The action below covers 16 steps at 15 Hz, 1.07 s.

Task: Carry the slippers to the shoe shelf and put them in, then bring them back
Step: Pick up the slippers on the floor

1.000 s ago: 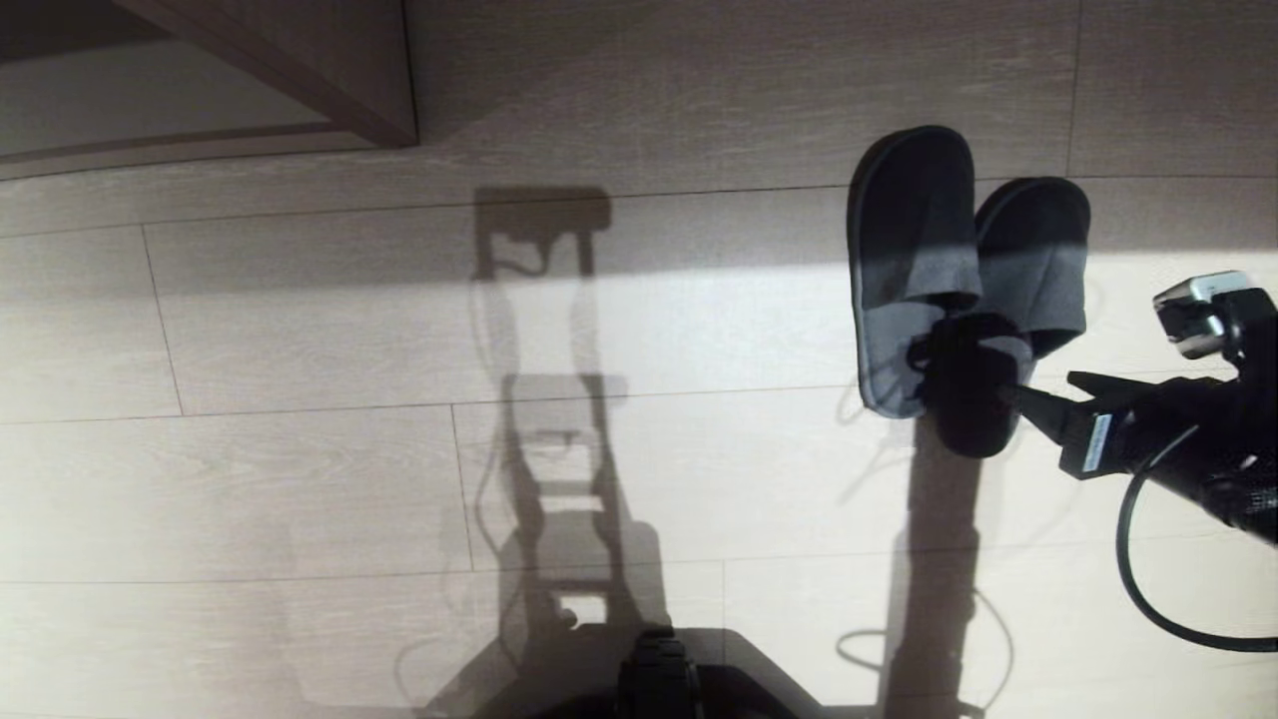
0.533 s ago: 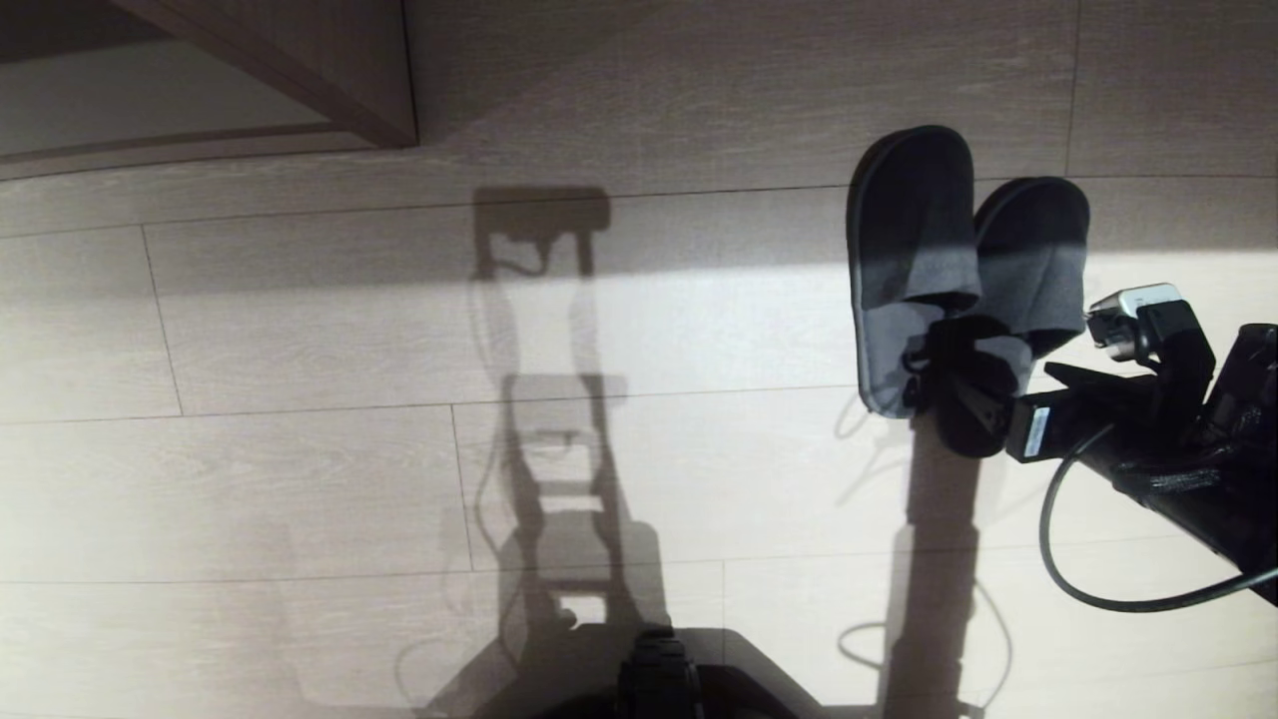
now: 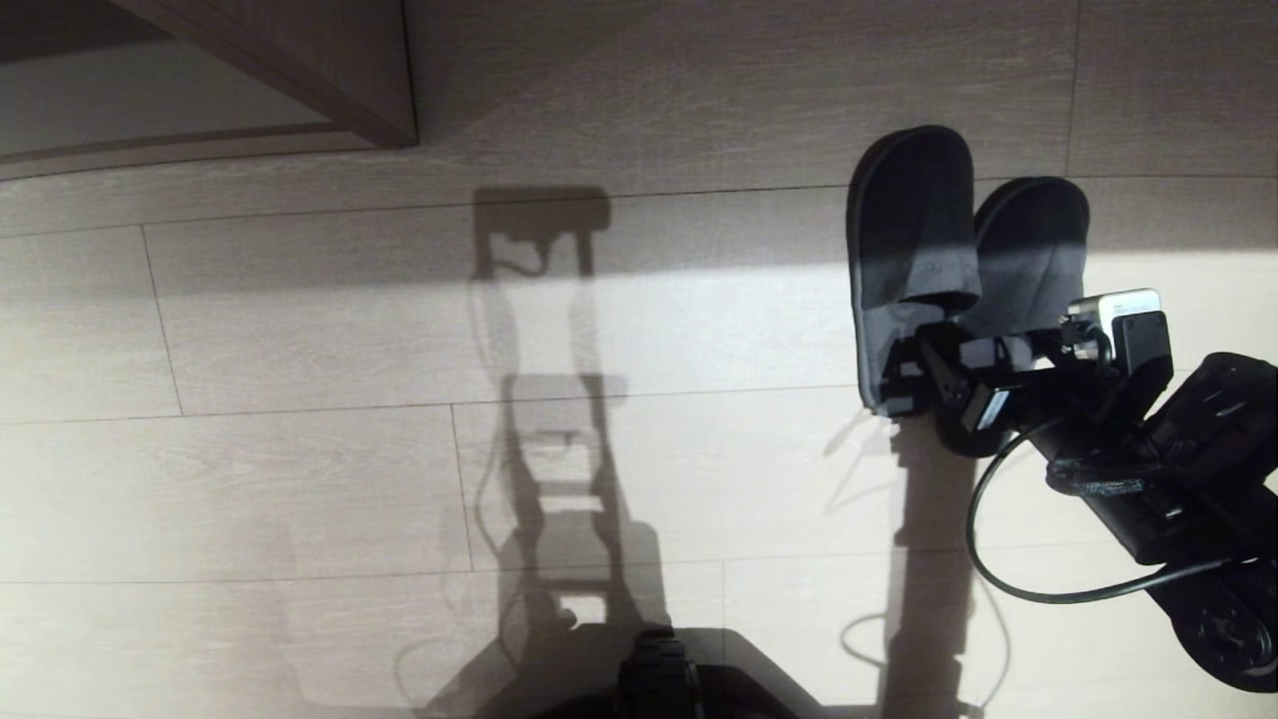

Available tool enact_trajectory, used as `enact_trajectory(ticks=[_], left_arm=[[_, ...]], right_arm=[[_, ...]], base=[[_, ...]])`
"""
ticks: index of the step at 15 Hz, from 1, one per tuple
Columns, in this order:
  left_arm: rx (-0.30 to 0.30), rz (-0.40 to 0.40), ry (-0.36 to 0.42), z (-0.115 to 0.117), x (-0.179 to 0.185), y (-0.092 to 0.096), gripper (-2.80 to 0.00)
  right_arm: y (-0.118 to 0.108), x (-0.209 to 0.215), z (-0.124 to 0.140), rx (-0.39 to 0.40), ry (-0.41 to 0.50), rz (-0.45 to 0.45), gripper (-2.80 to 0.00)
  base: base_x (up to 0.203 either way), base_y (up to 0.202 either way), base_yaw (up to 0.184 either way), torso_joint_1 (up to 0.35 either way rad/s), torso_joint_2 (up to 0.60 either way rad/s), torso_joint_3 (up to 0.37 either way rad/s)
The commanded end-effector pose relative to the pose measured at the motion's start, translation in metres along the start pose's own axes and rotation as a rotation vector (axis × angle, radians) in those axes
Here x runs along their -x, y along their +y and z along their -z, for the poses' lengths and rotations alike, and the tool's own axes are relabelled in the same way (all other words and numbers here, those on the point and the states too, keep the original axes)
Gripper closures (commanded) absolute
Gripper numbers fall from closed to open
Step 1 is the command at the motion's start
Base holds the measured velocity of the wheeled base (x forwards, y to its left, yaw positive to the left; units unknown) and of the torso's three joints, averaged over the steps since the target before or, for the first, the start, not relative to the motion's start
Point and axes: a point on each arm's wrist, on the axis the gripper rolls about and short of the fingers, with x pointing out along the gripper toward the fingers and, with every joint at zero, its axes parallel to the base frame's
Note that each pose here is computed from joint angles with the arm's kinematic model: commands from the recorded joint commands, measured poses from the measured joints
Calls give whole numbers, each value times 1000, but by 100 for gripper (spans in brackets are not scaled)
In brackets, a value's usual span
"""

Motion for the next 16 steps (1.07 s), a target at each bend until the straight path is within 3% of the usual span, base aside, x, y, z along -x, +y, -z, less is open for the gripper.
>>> enact_trajectory(ticks=[1, 9, 14, 16], left_arm=[[-1, 0, 1, 0, 0, 0, 0], [-1, -1, 1, 0, 0, 0, 0], [-1, -1, 1, 0, 0, 0, 0], [-1, 0, 1, 0, 0, 0, 0]], right_arm=[[1, -7, -5, 0, -37, -2, -280], [1, -28, 8, 57, -29, 10, -280], [-3, -51, -9, 52, -131, 39, -280], [-3, -55, -6, 46, -130, 39, -280]], base=[[0, 0, 0, 0, 0, 0], [0, 0, 0, 0, 0, 0], [0, 0, 0, 0, 0, 0], [0, 0, 0, 0, 0, 0]])
